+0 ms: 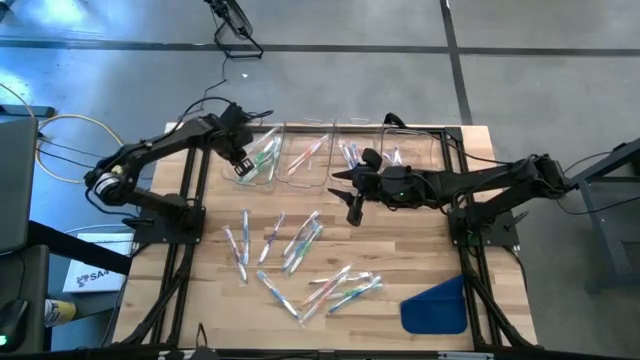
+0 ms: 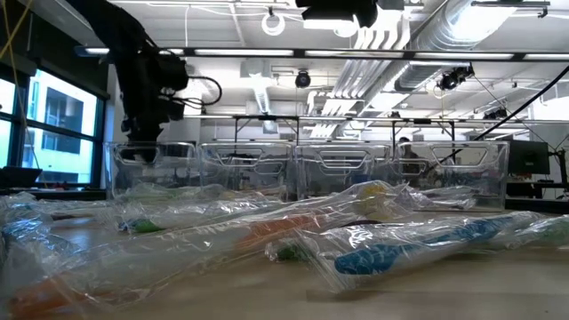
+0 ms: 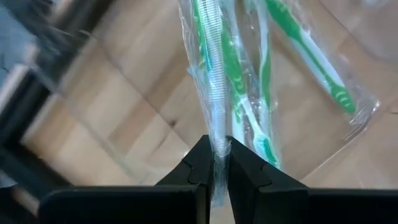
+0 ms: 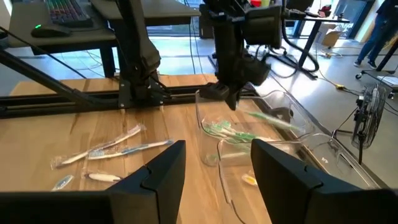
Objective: Pick & Place Toothbrushes
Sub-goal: Put the green toothbrush into the left transparent bin, then put the blue toothbrush into the middle right transparent bin
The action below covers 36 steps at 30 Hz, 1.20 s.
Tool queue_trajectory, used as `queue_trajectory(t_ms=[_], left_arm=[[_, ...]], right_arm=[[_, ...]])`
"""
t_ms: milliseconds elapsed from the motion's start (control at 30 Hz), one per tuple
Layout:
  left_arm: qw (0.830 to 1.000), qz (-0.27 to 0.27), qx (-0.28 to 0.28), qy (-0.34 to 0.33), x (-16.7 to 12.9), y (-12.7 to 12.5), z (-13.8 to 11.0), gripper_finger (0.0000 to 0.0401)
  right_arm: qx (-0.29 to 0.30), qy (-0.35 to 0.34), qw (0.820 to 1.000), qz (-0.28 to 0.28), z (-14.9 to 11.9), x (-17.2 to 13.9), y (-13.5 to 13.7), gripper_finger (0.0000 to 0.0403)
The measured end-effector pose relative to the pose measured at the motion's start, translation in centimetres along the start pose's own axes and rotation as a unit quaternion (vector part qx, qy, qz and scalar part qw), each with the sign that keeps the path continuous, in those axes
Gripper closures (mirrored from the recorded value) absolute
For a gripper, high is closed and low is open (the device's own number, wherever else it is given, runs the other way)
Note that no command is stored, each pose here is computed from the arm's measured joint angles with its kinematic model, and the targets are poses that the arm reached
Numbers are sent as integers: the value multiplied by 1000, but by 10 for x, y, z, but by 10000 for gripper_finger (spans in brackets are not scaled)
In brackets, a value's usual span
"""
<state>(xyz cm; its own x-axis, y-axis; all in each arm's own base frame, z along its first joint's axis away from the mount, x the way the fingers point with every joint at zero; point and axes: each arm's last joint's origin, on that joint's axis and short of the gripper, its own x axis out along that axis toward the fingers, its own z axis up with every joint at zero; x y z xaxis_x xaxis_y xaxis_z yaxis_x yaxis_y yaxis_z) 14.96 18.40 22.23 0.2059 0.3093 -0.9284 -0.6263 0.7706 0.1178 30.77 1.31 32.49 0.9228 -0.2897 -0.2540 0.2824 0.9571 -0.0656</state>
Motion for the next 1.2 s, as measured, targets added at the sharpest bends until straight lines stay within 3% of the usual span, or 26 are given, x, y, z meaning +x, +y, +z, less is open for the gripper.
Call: queue_trajectory(t_ms=[267, 600, 933, 1200], left_arm=[[999, -9, 4, 35, 24, 0, 4, 377], [1000, -6, 9, 23, 27, 1, 8, 373], [1000, -2, 19, 23, 27, 1, 8, 283], [1000, -2, 19, 23, 27, 1, 8, 268]], right_arm=[[0, 0, 1000, 0, 0, 0, 0, 227], [0, 0, 1000, 0, 0, 0, 0, 227], [0, 0, 1000, 0, 0, 0, 0, 227], [1, -1, 1000, -1, 0, 0, 0, 227]])
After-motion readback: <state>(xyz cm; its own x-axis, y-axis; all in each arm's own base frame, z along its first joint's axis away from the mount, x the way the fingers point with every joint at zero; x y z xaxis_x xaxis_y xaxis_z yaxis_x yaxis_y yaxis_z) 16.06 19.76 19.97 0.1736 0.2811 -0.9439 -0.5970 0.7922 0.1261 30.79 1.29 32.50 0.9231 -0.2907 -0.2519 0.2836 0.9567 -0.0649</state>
